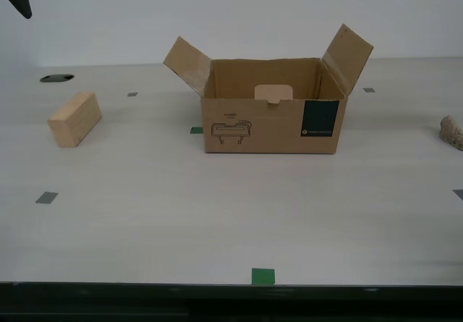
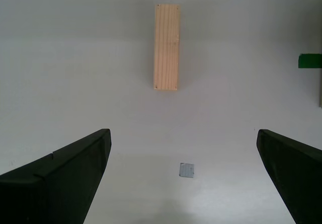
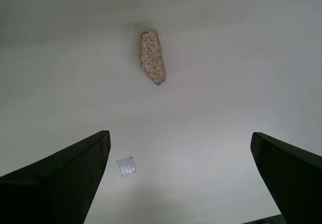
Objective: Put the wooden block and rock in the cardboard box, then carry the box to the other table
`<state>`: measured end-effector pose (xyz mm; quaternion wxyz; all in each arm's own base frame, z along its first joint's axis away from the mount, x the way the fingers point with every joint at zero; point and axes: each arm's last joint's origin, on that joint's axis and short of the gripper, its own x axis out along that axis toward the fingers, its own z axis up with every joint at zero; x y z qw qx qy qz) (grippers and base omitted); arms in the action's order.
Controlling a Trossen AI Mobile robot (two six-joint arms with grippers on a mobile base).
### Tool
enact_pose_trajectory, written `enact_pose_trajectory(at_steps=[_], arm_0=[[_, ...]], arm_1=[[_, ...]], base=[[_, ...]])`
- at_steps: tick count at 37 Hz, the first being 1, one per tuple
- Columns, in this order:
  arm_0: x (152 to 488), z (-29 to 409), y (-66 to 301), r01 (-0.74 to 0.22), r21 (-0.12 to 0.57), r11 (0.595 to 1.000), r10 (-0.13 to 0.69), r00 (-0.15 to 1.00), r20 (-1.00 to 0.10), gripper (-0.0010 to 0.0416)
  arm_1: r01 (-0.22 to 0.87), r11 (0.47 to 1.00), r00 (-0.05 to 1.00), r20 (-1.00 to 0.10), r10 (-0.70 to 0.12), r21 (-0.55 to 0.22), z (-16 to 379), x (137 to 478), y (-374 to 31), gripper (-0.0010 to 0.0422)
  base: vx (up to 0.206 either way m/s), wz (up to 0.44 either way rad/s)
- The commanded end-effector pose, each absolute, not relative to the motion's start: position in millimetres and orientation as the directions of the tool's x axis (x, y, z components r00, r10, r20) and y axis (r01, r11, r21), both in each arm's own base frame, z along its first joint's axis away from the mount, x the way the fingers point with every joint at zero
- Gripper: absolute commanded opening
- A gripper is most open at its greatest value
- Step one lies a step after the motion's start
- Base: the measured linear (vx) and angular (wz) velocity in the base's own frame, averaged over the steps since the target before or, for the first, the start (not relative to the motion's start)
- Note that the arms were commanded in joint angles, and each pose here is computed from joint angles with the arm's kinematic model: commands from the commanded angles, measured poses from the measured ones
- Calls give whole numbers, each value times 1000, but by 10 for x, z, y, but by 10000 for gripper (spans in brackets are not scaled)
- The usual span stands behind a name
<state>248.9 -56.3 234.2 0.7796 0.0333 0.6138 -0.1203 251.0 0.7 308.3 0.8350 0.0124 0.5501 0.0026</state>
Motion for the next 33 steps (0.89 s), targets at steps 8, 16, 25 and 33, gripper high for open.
enact_pose_trajectory(at_steps=[8,16,25,33], arm_0=[[2668,2123,-595,214,-86,973,-129,193,-973,389],[2772,2024,-604,207,-43,977,-90,221,-971,389],[2844,1855,-621,204,-44,978,-81,176,-981,390],[2892,1769,-630,200,-44,979,-78,169,-983,390]], arm_1=[[10,1000,394,-919,19,25,3084,2509,7,398],[10,1000,395,-919,18,24,3084,2510,7,398],[10,1000,398,-917,18,24,3062,2517,7,398],[13,1000,338,-941,20,26,2819,2735,11,398]], base=[[0,0],[0,0],[0,0],[0,0]])
